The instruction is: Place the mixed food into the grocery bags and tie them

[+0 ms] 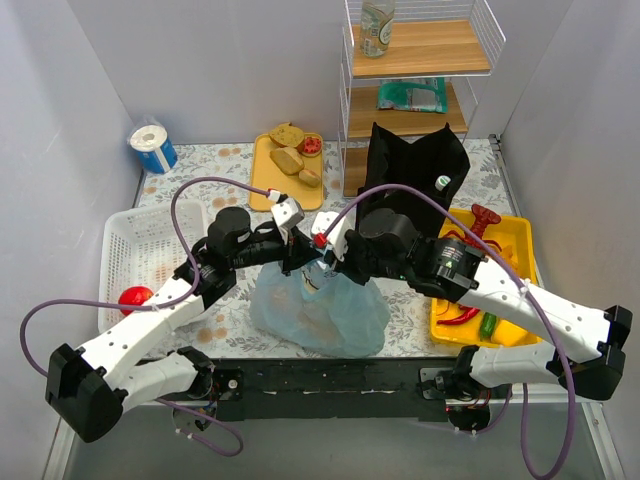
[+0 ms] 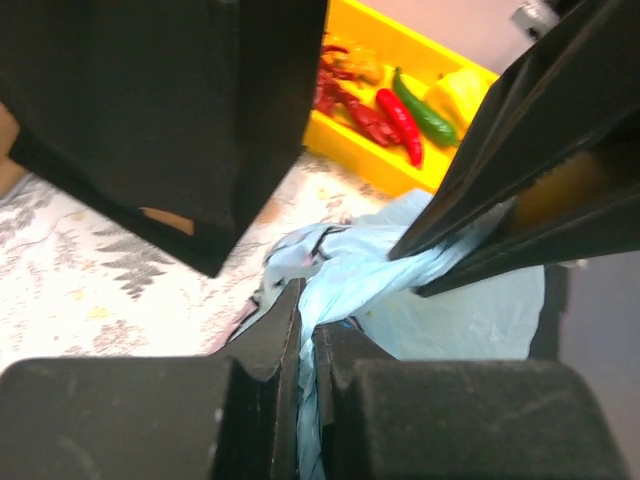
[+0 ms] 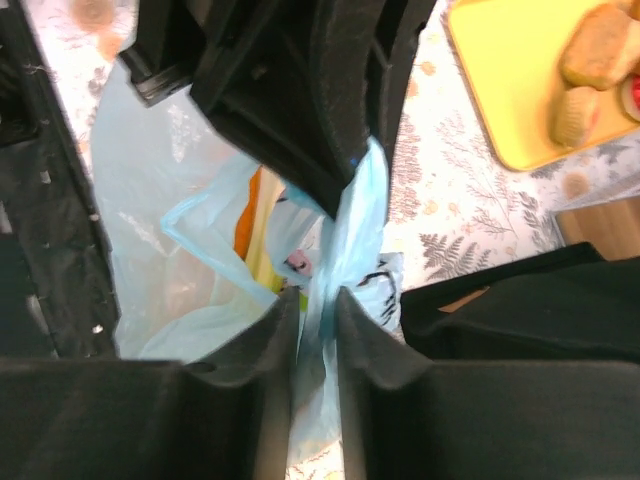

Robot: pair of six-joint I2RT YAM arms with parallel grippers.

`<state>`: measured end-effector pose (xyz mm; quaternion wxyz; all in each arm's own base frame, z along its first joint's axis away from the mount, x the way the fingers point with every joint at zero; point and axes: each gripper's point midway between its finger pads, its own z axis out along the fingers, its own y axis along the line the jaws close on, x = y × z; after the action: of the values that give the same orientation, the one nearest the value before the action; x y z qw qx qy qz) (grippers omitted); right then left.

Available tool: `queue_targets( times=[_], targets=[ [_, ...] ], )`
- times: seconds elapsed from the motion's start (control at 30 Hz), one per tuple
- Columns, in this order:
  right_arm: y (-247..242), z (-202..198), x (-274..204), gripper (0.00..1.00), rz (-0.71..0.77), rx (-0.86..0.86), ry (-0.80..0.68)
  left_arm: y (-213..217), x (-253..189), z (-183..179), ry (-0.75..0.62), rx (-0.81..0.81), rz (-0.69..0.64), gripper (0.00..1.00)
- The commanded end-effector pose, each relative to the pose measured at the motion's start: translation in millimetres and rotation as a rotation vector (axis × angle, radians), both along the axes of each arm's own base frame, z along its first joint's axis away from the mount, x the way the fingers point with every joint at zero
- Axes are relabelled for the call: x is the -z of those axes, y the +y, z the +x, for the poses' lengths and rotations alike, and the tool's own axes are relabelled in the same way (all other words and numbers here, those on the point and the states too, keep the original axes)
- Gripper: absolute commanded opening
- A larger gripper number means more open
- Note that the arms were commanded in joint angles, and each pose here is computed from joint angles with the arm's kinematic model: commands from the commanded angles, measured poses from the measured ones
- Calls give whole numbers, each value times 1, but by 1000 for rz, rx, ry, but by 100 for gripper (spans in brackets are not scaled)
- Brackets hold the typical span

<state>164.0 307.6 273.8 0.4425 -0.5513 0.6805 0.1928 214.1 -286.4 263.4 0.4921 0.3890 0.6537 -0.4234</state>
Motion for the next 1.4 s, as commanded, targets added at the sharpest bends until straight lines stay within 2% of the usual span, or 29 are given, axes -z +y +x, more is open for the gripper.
queue_targets(
  times=[0.0,0.07,0.1,0.2,0.57,0.77,0.93,1.03,1.13,1.2,1.37],
  targets=[
    [-4,-11,-24,45,110,-55,83,6,-9,14,-109,-64,13,0],
    [-3,-12,-30,58,151,-96,103,3,-4,6,-87,-13,23,0],
    [-9,-2,-34,68,170,-75,101,3,-2,4,-79,-1,32,0],
    [-13,13,-50,73,233,-68,95,1,1,1,-76,21,34,0],
    [2,71,-71,64,382,-60,119,10,4,16,-149,-102,102,0],
    [22,102,-50,61,343,-48,144,17,4,21,-186,-147,131,0],
    [40,129,-17,59,252,-71,158,20,2,20,-210,-151,141,0],
    [53,138,1,59,179,-166,156,19,3,18,-215,-138,145,0],
    [66,122,21,59,142,-373,195,20,4,19,-223,-146,161,0],
    [65,113,39,59,107,-444,256,22,5,20,-230,-163,173,0],
    [64,89,40,57,111,-617,326,31,7,28,-254,-215,206,0]
  ],
)
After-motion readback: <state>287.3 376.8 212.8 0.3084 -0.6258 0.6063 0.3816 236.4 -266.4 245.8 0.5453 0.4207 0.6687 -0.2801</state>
